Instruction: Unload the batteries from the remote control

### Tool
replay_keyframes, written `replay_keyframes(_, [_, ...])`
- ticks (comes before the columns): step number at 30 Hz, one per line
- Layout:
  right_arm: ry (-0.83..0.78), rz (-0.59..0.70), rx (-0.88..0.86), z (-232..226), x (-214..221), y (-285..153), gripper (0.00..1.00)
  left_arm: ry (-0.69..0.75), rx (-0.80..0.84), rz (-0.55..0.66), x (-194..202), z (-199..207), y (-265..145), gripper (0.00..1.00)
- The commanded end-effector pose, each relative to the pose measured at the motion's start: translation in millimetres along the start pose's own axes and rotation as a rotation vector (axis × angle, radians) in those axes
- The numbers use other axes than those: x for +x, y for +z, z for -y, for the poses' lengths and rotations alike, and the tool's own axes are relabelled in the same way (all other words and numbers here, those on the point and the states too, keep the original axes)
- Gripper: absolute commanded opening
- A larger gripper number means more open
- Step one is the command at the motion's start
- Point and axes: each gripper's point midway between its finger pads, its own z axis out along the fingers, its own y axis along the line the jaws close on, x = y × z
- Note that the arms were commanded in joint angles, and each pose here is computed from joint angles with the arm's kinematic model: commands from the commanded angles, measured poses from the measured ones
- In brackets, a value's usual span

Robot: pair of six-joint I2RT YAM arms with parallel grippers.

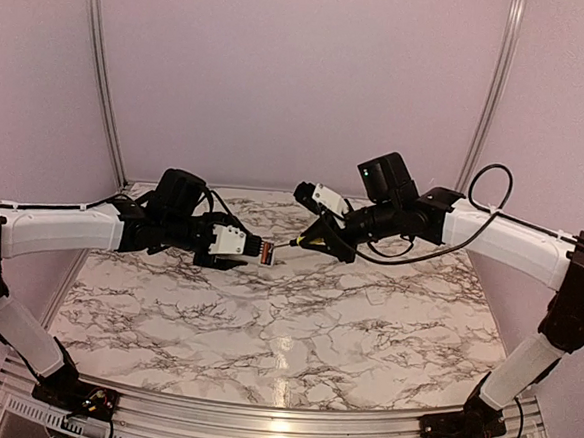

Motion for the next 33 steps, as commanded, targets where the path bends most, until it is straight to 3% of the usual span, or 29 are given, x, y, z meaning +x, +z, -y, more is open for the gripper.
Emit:
replay_keyframes(1, [0.042,-0.012,0.076,19.5,-13.6,-3.4,0.00,-0.003,0.027,-0.041,0.7,11.1,3.3,0.00])
replay_keyframes(7, [0.200,0.003,0.137,19.6,-24.6,-11.4,0.00,-0.030,0.010,-0.109,7.5,10.1,16.6,0.00])
replay_keyframes(19, [0.630,-0.106,0.240,14.7,-13.9,-1.1,0.00,-0.146,-0.019,-0.107,0.6,-0.3,34.1,0.00])
replay_keyframes(33, [0.781,-0.186,0.304,30.7,7.9,6.0,0.00,-0.225,-0.017,-0.095,-10.4,3.6,45.0,0.00])
